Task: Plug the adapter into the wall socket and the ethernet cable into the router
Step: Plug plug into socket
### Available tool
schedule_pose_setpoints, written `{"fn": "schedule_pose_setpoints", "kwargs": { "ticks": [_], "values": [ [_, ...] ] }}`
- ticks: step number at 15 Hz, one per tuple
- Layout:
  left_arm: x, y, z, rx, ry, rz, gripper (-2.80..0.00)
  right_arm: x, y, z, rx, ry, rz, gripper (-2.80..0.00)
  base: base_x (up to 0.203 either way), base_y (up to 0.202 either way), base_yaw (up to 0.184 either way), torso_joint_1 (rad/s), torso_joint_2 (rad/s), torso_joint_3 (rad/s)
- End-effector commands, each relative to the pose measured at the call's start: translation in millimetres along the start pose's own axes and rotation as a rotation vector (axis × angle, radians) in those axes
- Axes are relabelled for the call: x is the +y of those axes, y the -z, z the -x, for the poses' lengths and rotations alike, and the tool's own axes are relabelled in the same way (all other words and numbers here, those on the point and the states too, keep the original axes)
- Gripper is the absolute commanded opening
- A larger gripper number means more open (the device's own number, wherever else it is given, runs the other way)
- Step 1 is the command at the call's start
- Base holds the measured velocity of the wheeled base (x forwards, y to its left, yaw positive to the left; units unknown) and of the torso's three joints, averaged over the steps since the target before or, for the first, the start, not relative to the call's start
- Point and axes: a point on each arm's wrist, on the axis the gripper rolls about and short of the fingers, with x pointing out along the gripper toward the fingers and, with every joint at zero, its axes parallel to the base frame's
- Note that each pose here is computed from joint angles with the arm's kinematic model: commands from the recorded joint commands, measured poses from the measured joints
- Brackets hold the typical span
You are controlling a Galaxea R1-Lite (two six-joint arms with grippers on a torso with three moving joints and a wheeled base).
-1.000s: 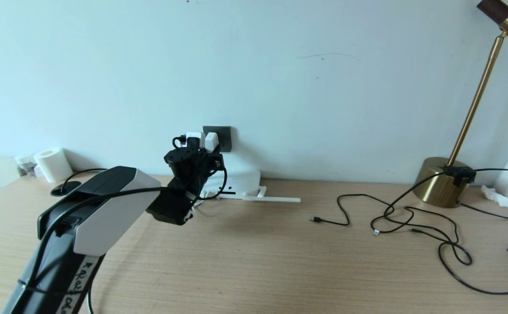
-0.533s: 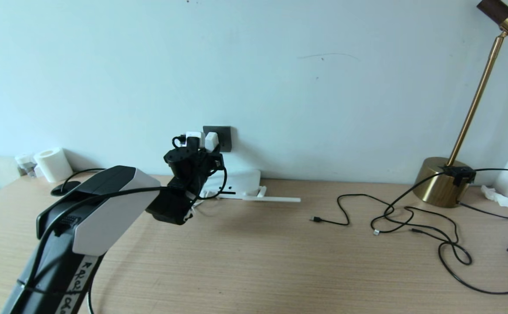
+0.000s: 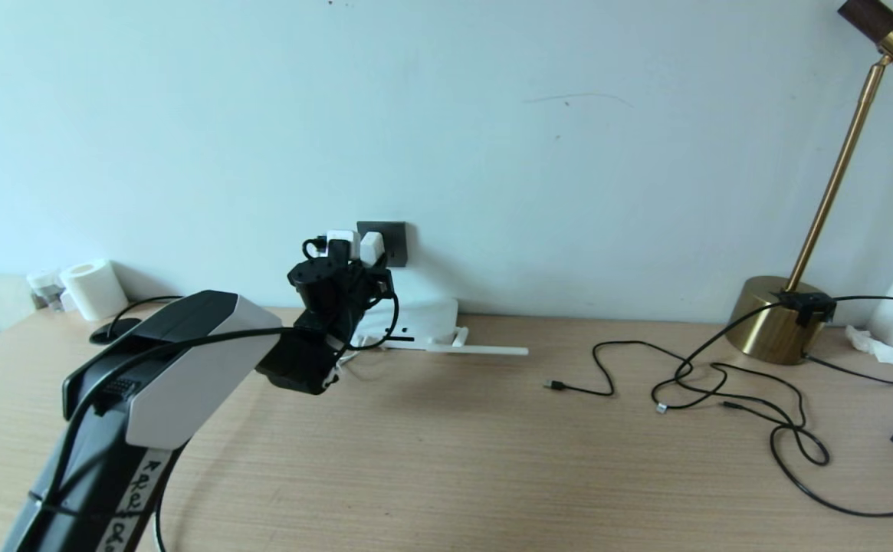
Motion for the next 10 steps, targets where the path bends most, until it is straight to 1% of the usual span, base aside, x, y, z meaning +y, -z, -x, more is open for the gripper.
{"fn": "schedule_pose_setpoints", "kwargs": {
  "ticks": [1, 7, 10],
  "values": [
    [0.6, -5.7, -0.5, -0.01, -0.001, 0.0, -2.8, 0.0, 0.1, -0.1, 0.002, 0.0, 0.0, -2.8, 0.0, 0.0, 0.0, 0.0, 0.0, 0.0],
    [0.9, -9.5, -0.5, -0.001, -0.002, -0.005, -2.8, 0.0, 0.1, 0.0, 0.002, 0.0, 0.0, -2.8, 0.0, 0.0, 0.0, 0.0, 0.0, 0.0],
    [0.5, -3.2, -1.0, 0.018, -0.001, -0.008, -2.8, 0.0, 0.1, -0.1, 0.003, 0.0, 0.0, -2.8, 0.0, 0.0, 0.0, 0.0, 0.0, 0.0]
  ]
}}
